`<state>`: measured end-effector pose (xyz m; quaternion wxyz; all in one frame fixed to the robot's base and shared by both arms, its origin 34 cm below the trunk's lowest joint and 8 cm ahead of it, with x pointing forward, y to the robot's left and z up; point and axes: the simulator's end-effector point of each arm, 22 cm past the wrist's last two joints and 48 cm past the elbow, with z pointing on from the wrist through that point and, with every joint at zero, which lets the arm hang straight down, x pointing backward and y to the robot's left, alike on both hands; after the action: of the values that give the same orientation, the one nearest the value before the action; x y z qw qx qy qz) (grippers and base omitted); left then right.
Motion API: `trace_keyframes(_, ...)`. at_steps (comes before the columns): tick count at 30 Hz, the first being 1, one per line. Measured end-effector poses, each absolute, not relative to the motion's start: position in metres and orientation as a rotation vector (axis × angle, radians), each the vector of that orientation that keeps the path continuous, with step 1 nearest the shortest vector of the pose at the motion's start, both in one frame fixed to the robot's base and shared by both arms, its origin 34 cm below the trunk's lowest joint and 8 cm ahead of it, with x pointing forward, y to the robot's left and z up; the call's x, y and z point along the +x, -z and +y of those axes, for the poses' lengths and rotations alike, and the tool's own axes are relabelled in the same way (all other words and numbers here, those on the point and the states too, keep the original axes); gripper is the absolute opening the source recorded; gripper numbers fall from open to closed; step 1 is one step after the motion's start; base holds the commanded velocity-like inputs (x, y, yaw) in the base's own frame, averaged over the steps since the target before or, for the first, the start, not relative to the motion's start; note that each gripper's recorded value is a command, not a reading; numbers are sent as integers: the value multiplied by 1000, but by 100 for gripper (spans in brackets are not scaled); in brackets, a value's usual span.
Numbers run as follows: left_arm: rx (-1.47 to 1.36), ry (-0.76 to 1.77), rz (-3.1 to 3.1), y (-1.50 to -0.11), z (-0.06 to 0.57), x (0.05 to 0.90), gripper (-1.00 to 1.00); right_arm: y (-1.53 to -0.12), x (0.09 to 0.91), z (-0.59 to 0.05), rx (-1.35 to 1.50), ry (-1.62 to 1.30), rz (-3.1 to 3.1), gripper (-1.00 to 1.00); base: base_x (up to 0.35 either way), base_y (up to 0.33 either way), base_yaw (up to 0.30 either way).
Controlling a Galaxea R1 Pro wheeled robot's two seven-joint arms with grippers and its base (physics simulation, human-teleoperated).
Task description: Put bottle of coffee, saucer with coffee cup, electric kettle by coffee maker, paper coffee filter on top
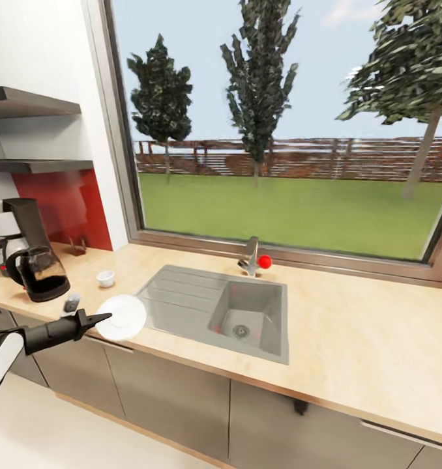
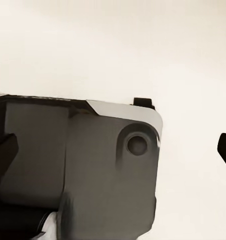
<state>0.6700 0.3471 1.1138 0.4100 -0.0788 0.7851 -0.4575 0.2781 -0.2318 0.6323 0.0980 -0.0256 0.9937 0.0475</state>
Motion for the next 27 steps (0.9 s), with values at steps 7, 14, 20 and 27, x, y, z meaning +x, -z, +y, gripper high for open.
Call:
trace_keyframes(7, -198, 1149, 1978, -1114, 348, 670, -100, -633, 281, -237, -60, -126, 2936, 100, 160, 283, 0)
trace_keyframes(14, -198, 1146, 1980, -1113, 349, 670, -100, -633, 282, -236, -38, -129, 2933, 100, 152, 286, 0)
trace_keyframes(20, -199, 1147, 1981, -1113, 348, 670, -100, -633, 282, -237, -42, -126, 2935, 100, 7, 290, 0)
trace_keyframes(27, -196, 1147, 1984, -1112, 347, 670, -100, -633, 283, -236, -40, -128, 2934, 100, -195, 261, 0)
